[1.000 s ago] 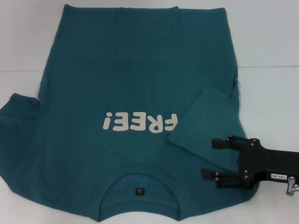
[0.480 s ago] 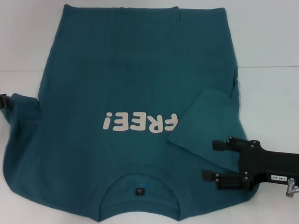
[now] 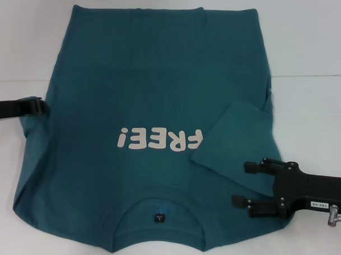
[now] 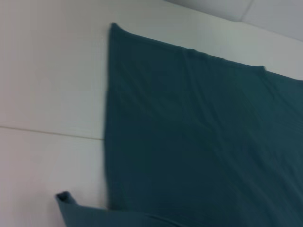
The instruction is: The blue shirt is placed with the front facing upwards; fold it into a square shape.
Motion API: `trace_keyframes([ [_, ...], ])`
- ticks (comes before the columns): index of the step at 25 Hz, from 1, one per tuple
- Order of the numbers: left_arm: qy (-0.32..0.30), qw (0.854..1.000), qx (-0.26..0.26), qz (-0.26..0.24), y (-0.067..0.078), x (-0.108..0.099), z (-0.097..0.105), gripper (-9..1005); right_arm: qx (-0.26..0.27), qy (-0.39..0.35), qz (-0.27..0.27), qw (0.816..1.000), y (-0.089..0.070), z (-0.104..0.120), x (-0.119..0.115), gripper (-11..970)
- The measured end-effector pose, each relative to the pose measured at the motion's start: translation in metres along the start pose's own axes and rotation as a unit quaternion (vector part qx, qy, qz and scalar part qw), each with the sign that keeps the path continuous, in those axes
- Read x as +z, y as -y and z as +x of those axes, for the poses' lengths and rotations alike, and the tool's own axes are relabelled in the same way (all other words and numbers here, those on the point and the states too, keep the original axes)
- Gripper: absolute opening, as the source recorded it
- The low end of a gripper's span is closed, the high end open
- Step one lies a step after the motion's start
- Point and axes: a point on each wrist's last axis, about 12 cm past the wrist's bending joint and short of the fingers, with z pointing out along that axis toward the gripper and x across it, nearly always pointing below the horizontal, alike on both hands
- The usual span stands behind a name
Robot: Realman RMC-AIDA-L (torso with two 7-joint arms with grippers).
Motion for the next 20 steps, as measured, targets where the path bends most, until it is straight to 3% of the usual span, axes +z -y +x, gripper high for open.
trace_keyframes([
  [20,-0.050,0.996,0.024,0.063,0.045,0.037,0.024,25,0.000,-0.003,-0.002,1.000,-0.001,0.001,0.000,941],
])
